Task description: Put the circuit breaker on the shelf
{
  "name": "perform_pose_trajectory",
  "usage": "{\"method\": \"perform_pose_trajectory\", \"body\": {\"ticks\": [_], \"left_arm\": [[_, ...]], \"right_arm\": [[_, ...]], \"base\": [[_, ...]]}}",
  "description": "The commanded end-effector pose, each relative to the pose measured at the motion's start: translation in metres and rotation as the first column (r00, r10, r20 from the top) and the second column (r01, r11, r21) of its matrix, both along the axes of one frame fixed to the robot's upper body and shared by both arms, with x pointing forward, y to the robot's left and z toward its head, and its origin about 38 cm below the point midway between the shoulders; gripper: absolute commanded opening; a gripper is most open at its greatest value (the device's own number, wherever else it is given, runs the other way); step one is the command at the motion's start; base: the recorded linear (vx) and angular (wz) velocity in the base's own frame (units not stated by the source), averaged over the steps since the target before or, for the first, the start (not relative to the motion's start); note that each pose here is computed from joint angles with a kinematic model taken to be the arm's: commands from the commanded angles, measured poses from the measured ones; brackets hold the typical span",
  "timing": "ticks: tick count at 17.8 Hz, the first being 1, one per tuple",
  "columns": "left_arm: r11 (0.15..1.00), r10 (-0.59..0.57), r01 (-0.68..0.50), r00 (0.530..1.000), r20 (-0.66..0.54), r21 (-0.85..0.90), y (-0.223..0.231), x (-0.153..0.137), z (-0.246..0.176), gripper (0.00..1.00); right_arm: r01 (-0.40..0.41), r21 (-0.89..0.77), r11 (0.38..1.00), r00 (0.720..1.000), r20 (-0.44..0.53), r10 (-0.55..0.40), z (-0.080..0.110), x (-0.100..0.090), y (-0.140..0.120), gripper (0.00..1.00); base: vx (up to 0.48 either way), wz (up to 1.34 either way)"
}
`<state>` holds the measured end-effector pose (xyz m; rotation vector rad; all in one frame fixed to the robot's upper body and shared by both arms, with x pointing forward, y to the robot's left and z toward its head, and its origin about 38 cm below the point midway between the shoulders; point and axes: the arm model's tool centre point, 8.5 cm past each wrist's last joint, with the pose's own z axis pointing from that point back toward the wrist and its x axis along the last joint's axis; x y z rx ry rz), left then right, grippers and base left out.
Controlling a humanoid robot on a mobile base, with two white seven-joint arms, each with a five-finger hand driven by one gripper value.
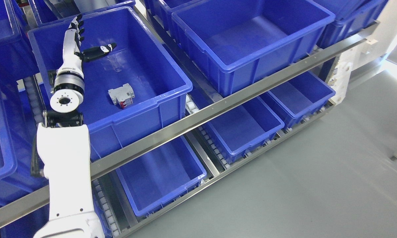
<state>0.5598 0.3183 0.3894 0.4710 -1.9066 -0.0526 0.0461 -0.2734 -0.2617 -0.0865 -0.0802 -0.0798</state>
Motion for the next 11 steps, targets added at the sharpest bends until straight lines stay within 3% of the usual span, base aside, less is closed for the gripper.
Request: {"method": "perform_pose_trajectory", "body": {"ticks": [1,11], "left_arm": [[0.999,-0.04,0.035,0.95,0.311,0.024,-0.027,-0.082,0.059,1.0],[0.999,0.019,-0.029,0.929,0.369,0.021,0.002,-0.104,0.075,1.0]], "right_arm": [[-0.002,-0.021,1.0,1.0,0.018,0.003,0.001,-0.006,-0.012,1.0],[-0.001,-0.02,1.0,1.0,0.017,0.001,0.001,-0.007,-0.012,1.0]], "base": [[-0.208,-0.13],[-0.225,-0.09]]}}
